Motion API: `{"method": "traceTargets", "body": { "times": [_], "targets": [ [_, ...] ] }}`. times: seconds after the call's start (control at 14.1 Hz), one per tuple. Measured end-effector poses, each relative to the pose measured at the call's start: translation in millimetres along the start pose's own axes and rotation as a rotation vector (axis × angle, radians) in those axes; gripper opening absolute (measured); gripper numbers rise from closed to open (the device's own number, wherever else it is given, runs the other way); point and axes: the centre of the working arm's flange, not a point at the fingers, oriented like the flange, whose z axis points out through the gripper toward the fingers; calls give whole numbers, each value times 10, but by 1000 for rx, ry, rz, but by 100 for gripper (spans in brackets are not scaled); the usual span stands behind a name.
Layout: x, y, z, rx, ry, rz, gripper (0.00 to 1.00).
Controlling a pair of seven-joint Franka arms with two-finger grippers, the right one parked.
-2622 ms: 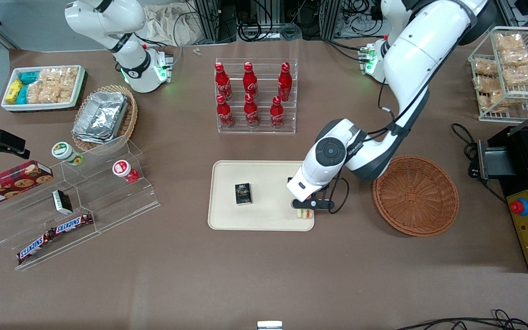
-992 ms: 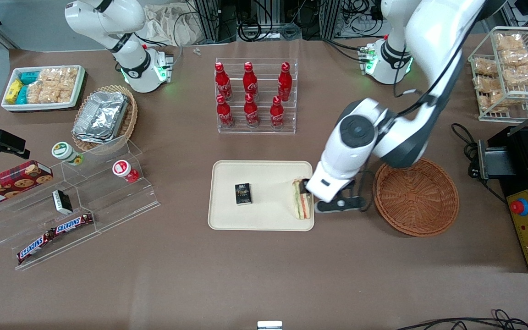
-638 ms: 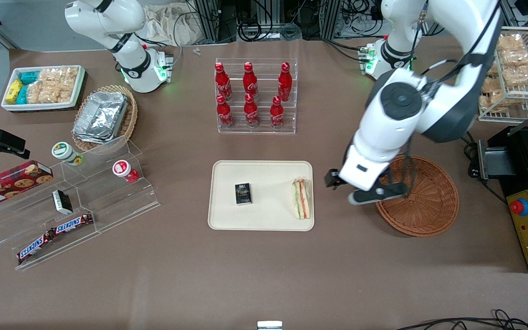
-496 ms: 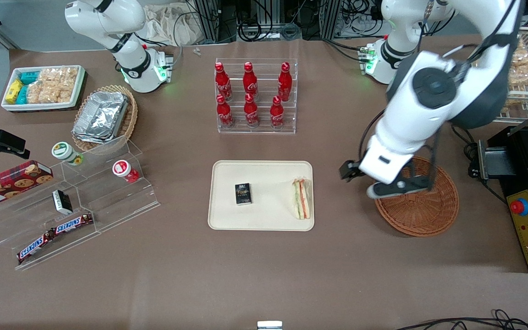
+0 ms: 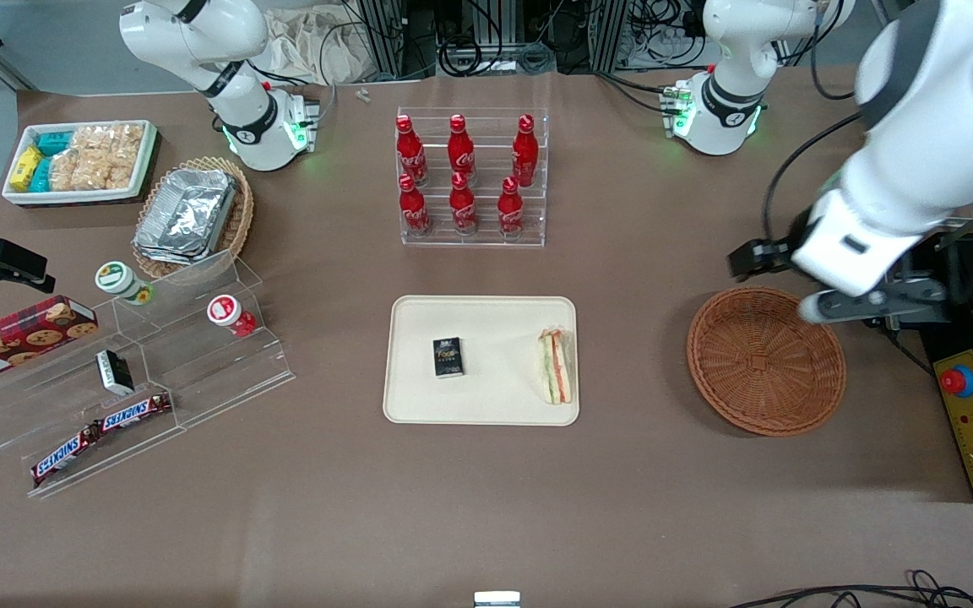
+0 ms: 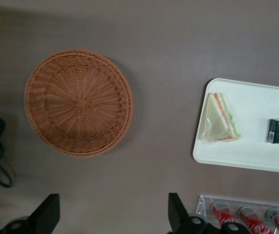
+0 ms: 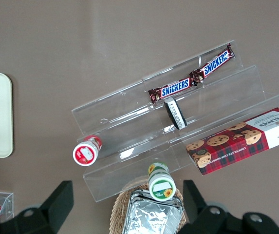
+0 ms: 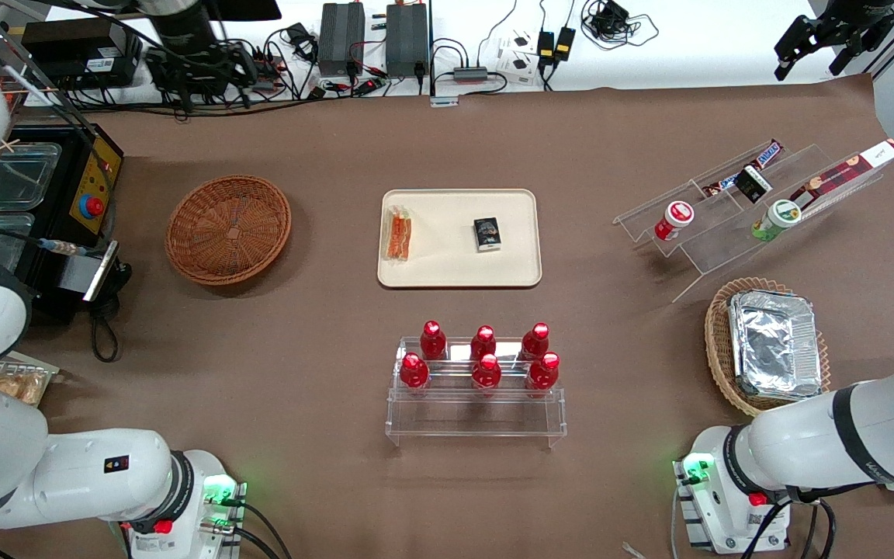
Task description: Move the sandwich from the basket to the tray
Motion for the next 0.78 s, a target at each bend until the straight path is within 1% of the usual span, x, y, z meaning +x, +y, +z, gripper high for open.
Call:
{"method": "traceTargets", "body": {
  "times": [0.14, 0.28, 0.43, 0.64, 0.78],
  "targets": [
    [-131, -302, -213, 13, -15, -9, 100],
    [-236, -462, -379, 19, -2, -30, 100],
    [-304, -496, -425, 23, 2, -35, 100],
    [-354, -450, -367, 31, -12, -27, 100],
    [-368, -398, -364, 32, -12, -17, 100]
  ]
}}
